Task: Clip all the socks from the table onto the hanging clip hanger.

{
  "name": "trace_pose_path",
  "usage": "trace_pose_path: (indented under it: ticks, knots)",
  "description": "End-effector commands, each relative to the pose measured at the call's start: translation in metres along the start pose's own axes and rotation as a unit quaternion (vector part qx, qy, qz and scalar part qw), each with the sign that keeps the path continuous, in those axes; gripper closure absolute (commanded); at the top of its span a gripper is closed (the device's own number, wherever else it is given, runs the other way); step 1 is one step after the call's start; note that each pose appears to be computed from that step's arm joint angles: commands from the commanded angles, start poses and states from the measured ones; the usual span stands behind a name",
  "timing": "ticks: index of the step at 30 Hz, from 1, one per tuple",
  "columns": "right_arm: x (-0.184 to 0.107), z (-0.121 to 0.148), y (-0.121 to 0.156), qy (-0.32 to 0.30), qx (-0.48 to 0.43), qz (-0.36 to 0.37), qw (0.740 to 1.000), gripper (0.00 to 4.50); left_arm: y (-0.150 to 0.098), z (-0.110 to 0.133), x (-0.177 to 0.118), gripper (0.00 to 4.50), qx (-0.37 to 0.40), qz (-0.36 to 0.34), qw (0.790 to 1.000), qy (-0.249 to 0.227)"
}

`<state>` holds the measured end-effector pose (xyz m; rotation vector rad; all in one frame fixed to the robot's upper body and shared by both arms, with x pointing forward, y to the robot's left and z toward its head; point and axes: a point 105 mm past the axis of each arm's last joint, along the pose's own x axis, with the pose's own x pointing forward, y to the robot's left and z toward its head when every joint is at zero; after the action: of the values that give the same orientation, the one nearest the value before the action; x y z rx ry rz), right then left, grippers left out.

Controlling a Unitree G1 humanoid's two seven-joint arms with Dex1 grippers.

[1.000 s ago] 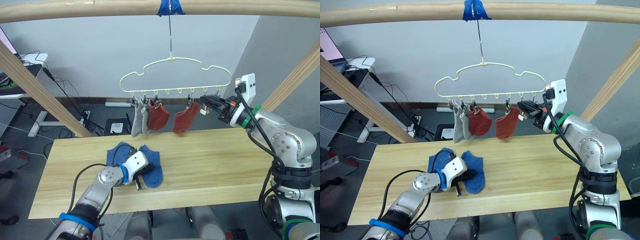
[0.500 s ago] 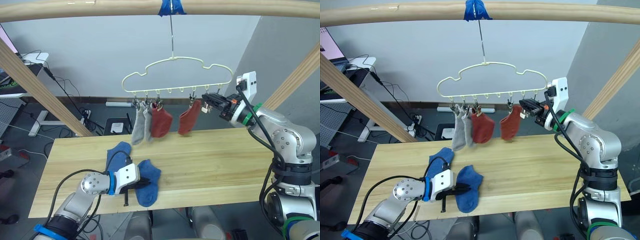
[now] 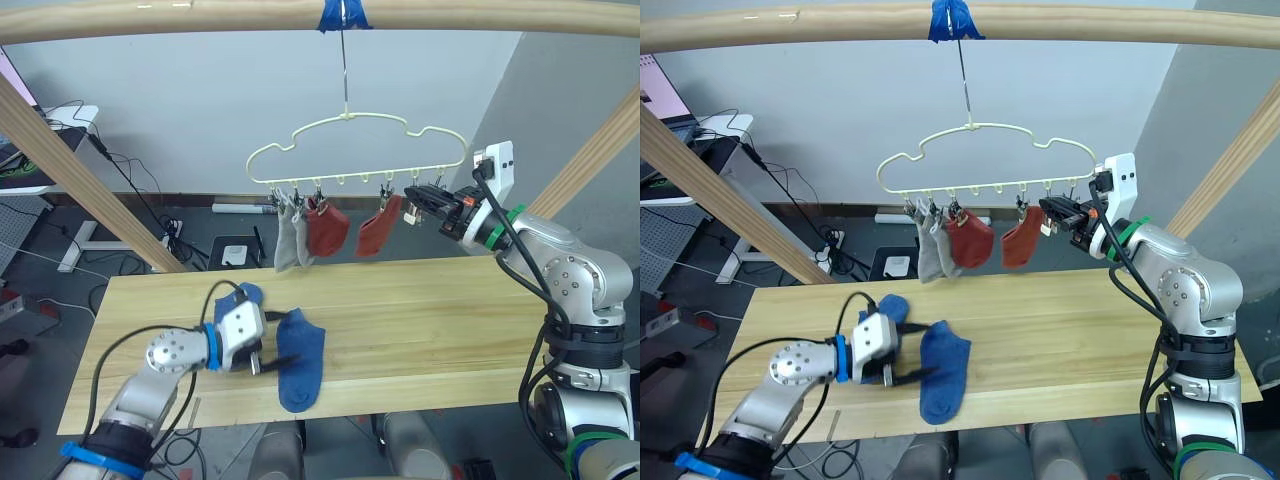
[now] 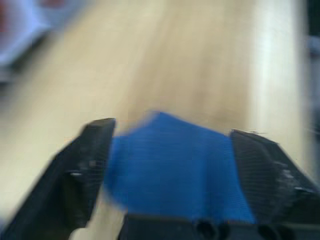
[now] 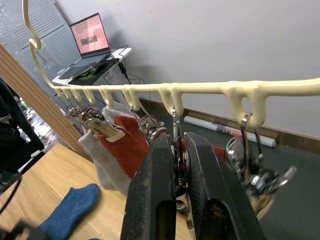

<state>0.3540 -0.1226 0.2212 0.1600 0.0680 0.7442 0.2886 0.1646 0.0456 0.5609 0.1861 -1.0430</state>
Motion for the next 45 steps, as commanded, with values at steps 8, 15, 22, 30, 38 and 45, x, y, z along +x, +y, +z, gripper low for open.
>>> trace_pose_path:
  ticks: [8,15,22,30,38,45]
  knots:
    - [-0.002,0.012,0.002,-0.016,-0.020,0.003,1.000,4.46,-0.006,-0.035,0.029,0.02,-0.042,-0.005,0.997,0.059]
    - [-0.003,0.015,0.001,-0.016,-0.022,0.000,1.000,4.46,-0.025,-0.056,0.034,0.43,-0.068,-0.061,0.989,0.112]
    - [-0.004,0.015,0.001,-0.016,-0.023,-0.002,1.000,4.46,-0.024,-0.051,0.035,2.30,-0.067,-0.062,0.991,0.098]
    - [-0.003,0.014,0.000,-0.015,-0.021,-0.001,1.000,4.46,-0.020,-0.014,0.036,4.47,-0.106,-0.064,0.992,0.006]
    - [-0.009,0.020,0.000,0.011,0.003,0.036,0.999,4.46,-0.009,0.070,0.029,4.47,-0.104,-0.097,0.981,-0.129]
    - [-0.017,0.026,0.009,0.031,0.079,0.082,0.993,4.46,-0.001,0.107,0.038,4.47,-0.145,-0.093,0.970,-0.174]
